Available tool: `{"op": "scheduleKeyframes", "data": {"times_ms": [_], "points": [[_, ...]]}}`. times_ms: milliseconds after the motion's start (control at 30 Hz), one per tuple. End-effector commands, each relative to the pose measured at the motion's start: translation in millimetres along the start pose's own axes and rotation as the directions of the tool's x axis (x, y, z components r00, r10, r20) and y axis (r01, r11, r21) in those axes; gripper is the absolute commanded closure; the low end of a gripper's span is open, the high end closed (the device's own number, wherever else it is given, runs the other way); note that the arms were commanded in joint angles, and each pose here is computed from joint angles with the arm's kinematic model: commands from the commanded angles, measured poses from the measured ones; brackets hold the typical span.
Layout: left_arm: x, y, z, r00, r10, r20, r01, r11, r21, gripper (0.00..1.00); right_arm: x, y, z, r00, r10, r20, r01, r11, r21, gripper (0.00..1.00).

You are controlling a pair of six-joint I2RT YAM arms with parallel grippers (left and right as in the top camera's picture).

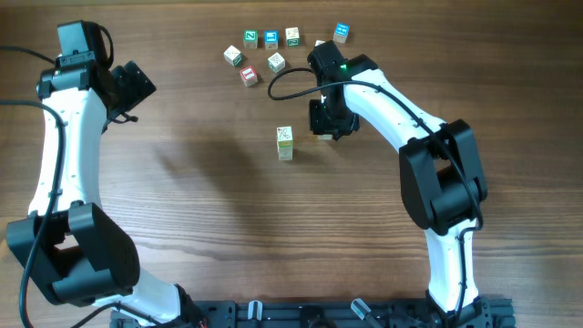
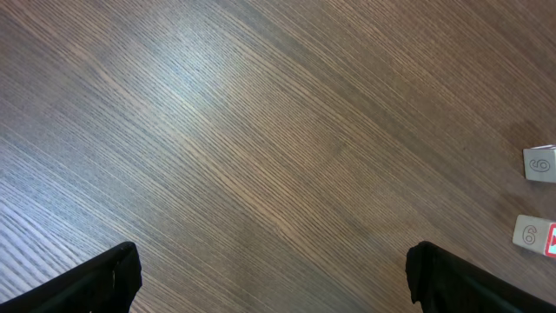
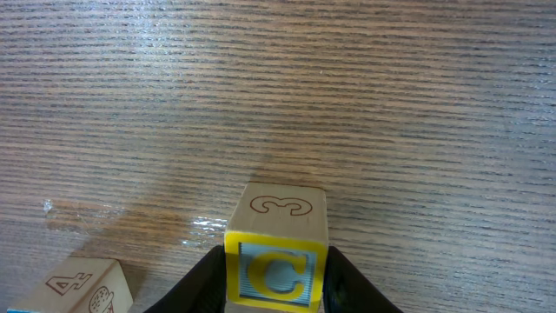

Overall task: Form a tower
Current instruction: 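Hold the C block hovering beside the stack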

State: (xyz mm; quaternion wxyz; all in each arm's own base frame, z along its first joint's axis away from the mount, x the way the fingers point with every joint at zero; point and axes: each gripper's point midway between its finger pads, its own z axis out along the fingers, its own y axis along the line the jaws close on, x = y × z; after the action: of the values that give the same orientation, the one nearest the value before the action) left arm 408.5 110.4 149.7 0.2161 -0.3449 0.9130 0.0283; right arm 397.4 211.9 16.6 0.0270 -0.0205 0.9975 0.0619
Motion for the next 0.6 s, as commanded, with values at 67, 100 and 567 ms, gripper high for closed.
{"op": "scheduleKeyframes", "data": {"times_ms": [67, 100, 567], "points": [[-8.3, 0.1, -10.1, 0.999, 0.005, 0.034, -0.005, 1.000, 0.006, 0.00, 4.3, -0.4, 8.1, 1.000, -0.001, -0.022, 0.001, 1.000, 0.004, 0.63], [-8.2, 0.2, -10.1, 0.999, 0.005, 0.034, -0.005, 1.000, 0.005, 0.00, 4.2, -0.3, 8.1, 1.000, -0.001, -0.022, 0.001, 1.000, 0.004, 0.63], [-8.3, 0.1, -10.1, 0.999, 0.005, 0.034, -0.005, 1.000, 0.006, 0.00, 4.4, -0.4, 8.1, 1.000, -0.001, -0.022, 0.001, 1.000, 0.005, 0.59]]}}
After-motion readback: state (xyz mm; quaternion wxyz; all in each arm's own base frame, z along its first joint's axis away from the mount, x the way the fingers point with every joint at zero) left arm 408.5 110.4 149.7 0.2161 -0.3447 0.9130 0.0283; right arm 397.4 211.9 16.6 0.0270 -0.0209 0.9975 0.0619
